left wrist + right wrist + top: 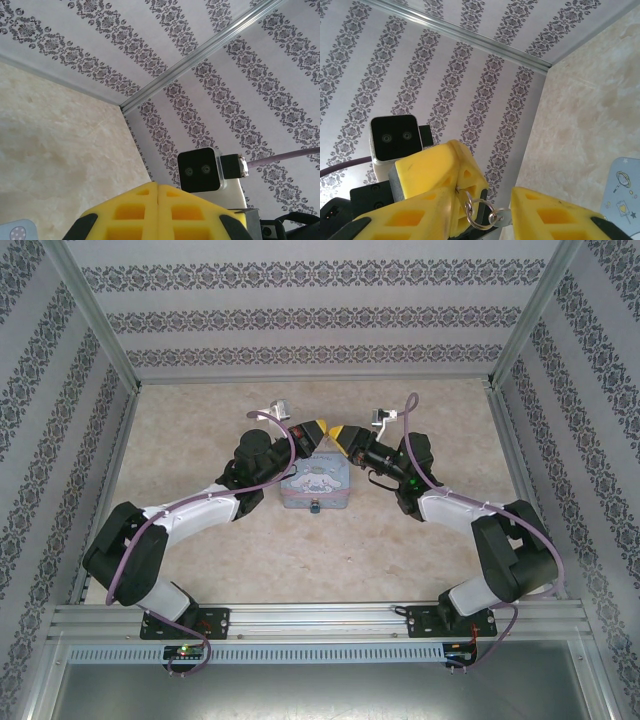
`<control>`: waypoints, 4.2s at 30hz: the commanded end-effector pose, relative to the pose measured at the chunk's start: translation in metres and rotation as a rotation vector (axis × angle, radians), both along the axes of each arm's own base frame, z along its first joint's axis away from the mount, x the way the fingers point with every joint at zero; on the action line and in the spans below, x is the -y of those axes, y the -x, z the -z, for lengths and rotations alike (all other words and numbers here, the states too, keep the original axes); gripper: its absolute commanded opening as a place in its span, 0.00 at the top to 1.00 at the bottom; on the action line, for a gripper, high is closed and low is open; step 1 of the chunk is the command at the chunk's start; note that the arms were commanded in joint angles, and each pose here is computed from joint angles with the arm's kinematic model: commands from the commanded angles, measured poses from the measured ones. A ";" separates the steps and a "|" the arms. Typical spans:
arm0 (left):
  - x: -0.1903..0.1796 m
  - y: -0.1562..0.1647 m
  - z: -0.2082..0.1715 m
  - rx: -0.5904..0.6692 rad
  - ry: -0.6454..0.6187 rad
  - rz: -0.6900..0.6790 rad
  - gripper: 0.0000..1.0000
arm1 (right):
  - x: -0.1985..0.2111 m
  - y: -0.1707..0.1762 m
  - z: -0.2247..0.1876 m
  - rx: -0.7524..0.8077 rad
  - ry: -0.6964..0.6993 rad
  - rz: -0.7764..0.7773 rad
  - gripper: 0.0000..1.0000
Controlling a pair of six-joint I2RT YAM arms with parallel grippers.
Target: Unlock the padlock with the key
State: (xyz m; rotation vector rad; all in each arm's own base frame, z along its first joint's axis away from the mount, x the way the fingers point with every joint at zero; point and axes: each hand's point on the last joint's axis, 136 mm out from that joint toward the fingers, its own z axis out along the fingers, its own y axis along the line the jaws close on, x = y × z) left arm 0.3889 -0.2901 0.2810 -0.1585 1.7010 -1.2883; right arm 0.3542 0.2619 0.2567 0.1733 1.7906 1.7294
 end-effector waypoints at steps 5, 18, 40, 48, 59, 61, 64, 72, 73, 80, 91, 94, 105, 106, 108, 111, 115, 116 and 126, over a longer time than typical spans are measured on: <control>-0.003 -0.004 -0.008 0.025 0.067 -0.009 1.00 | -0.009 0.002 -0.025 0.079 -0.063 -0.035 0.65; -0.001 -0.005 0.001 -0.007 0.081 -0.001 1.00 | -0.012 0.000 -0.024 0.079 -0.078 -0.051 0.73; 0.000 -0.009 0.007 -0.028 0.078 -0.010 1.00 | -0.013 0.008 -0.015 0.074 -0.083 -0.080 0.76; 0.001 -0.009 0.006 -0.028 0.083 -0.010 1.00 | -0.013 0.010 -0.011 0.067 -0.087 -0.083 0.78; 0.000 -0.009 0.007 -0.029 0.083 -0.010 1.00 | -0.015 0.009 -0.008 0.058 -0.094 -0.085 0.90; 0.000 -0.009 0.006 -0.028 0.087 -0.009 1.00 | -0.014 0.008 -0.008 0.058 -0.093 -0.081 0.95; 0.000 -0.008 0.008 -0.032 0.088 -0.010 1.00 | -0.012 0.006 -0.007 0.056 -0.094 -0.073 1.00; -0.008 -0.003 0.020 -0.089 0.067 -0.032 0.71 | -0.001 0.004 0.004 0.022 -0.086 -0.034 1.00; -0.010 -0.002 0.022 -0.100 0.059 -0.036 0.60 | 0.000 0.004 0.007 0.016 -0.082 -0.029 1.00; -0.030 0.023 0.032 -0.144 -0.090 -0.054 0.22 | 0.011 0.007 0.036 -0.048 -0.030 0.000 1.00; -0.053 0.082 0.084 -0.256 -0.391 0.060 0.13 | 0.015 0.031 0.095 -0.170 0.069 0.024 1.00; -0.053 0.100 0.106 -0.289 -0.438 0.119 0.14 | 0.010 0.042 0.102 -0.183 0.089 0.016 1.00; -0.042 0.139 0.176 -0.340 -0.574 0.237 0.16 | -0.005 0.049 0.122 -0.212 0.143 0.027 1.00; -0.040 0.139 0.179 -0.337 -0.579 0.241 0.17 | -0.005 0.048 0.124 -0.214 0.145 0.030 1.00; -0.036 0.138 0.188 -0.337 -0.586 0.249 0.20 | -0.005 0.046 0.129 -0.222 0.152 0.043 1.00; -0.028 0.133 0.197 -0.327 -0.595 0.258 0.22 | -0.004 0.043 0.137 -0.235 0.164 0.063 1.00; -0.018 0.125 0.204 -0.313 -0.609 0.271 0.24 | -0.002 0.038 0.147 -0.250 0.178 0.086 1.00; -0.016 0.123 0.205 -0.308 -0.612 0.273 0.24 | -0.002 0.036 0.149 -0.251 0.180 0.090 1.00; -0.011 0.097 0.211 -0.227 -0.674 0.219 0.26 | -0.003 0.014 0.159 -0.264 0.172 0.099 1.00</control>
